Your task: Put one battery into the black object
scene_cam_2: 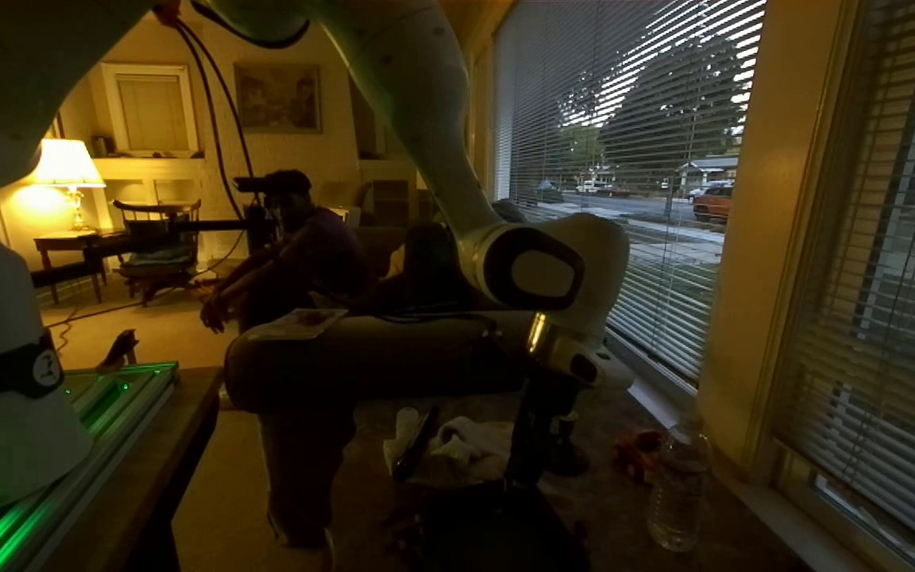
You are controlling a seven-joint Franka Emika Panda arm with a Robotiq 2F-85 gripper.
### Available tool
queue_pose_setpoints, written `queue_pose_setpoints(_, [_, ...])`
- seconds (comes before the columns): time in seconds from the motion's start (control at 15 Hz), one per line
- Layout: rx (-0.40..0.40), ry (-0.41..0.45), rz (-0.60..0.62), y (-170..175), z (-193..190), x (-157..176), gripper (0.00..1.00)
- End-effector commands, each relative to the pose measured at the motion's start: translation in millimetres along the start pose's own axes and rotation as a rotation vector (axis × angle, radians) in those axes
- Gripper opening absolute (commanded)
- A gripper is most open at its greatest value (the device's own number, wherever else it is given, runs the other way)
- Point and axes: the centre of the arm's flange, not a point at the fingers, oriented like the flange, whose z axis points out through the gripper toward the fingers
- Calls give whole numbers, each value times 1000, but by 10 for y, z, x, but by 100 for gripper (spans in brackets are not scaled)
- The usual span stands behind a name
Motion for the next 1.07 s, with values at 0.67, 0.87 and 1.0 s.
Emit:
queue_pose_setpoints(0.67, [69, 222, -143, -90, 533, -151, 24])
queue_pose_setpoints(0.87, [102, 257, -221, -114, 606, -114, 24])
queue_pose_setpoints(1.0, [120, 301, -291, -140, 675, -85, 24])
